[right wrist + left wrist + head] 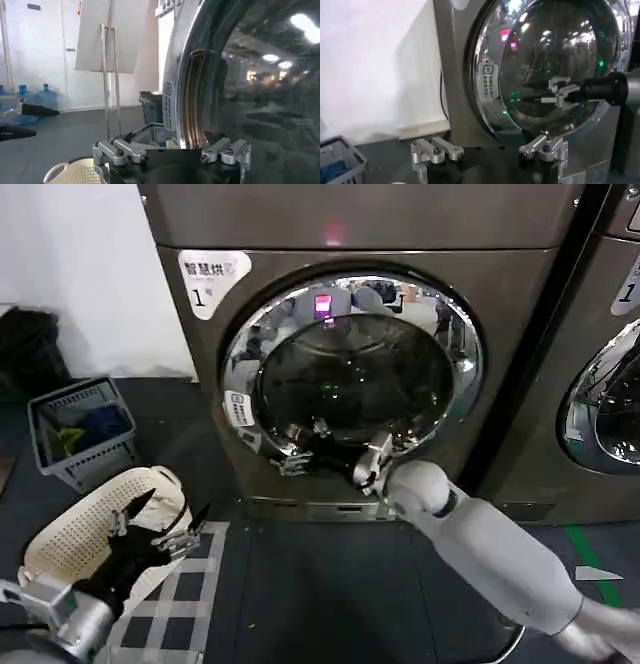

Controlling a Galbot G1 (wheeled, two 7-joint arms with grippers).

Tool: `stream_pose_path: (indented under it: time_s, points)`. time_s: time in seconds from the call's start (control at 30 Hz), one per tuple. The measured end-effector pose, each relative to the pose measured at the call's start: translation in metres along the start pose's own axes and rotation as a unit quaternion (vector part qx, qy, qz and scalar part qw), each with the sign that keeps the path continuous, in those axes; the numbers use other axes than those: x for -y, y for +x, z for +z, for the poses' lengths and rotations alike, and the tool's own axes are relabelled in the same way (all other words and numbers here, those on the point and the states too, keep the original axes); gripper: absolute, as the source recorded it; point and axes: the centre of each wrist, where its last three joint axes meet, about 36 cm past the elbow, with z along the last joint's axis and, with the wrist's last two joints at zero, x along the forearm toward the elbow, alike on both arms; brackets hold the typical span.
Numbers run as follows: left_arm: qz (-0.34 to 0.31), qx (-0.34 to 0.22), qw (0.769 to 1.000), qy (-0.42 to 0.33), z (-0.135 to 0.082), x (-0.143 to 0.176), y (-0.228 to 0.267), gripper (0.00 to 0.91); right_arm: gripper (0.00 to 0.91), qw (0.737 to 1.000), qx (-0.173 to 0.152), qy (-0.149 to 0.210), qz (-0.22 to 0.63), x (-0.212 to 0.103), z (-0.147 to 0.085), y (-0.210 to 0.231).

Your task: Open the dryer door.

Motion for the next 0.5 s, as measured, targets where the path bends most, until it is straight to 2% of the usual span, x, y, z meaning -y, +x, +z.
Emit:
stream_pose_path:
  time_s: [0.5]
  points:
    - [0.0,0.001,1.0,0.001,0.0,0.0,0.0,0.907,0.907,1.0,0.0,0.003,-0.01,0.004,-0.002,-0.026]
